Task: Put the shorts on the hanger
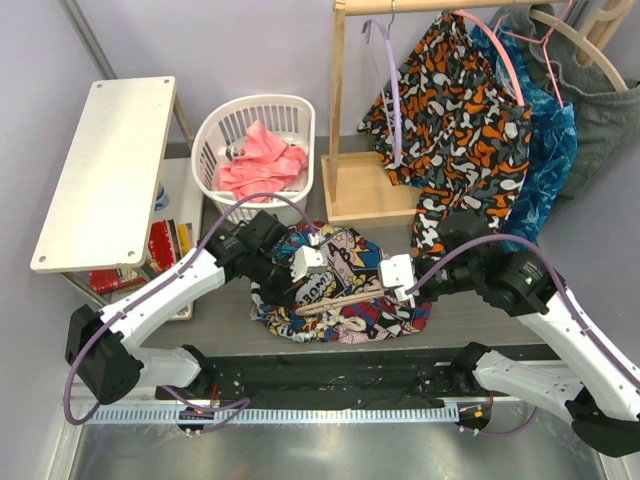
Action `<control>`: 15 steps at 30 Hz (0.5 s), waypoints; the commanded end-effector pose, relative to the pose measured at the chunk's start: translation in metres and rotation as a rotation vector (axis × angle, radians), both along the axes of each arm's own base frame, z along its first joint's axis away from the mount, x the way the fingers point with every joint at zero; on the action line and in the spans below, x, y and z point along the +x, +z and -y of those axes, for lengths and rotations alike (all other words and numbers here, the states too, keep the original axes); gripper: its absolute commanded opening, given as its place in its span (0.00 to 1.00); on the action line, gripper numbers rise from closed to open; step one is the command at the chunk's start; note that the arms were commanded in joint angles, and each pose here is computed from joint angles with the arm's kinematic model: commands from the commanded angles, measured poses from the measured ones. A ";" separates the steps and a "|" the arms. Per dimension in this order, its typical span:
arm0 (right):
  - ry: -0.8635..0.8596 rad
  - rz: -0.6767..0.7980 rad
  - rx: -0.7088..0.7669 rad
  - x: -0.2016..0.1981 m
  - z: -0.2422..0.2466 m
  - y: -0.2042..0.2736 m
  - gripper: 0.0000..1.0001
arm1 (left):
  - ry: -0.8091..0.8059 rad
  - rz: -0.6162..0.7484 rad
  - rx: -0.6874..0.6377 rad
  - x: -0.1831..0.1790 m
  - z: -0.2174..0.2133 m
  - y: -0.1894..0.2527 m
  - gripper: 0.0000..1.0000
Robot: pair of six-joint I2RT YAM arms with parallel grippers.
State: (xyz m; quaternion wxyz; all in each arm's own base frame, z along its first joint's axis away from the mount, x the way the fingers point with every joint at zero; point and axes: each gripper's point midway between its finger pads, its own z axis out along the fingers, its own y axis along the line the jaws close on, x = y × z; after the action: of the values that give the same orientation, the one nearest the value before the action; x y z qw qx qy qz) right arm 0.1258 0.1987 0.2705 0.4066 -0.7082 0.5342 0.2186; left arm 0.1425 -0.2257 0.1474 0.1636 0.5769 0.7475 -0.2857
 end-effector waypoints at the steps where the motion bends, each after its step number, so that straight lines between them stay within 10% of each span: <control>1: 0.071 0.026 0.041 0.003 -0.016 0.007 0.01 | 0.010 0.010 -0.053 -0.003 0.005 0.010 0.00; 15: -0.064 -0.069 0.060 0.035 -0.039 -0.009 0.01 | 0.158 0.014 -0.102 0.020 0.024 0.033 0.00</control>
State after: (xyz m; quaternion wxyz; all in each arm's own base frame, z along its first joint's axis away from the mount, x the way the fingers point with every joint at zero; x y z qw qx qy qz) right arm 0.1349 0.2164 0.2507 0.3718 -0.7202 0.5336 0.2417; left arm 0.1490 -0.2299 0.1543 0.1772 0.5355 0.7754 -0.2837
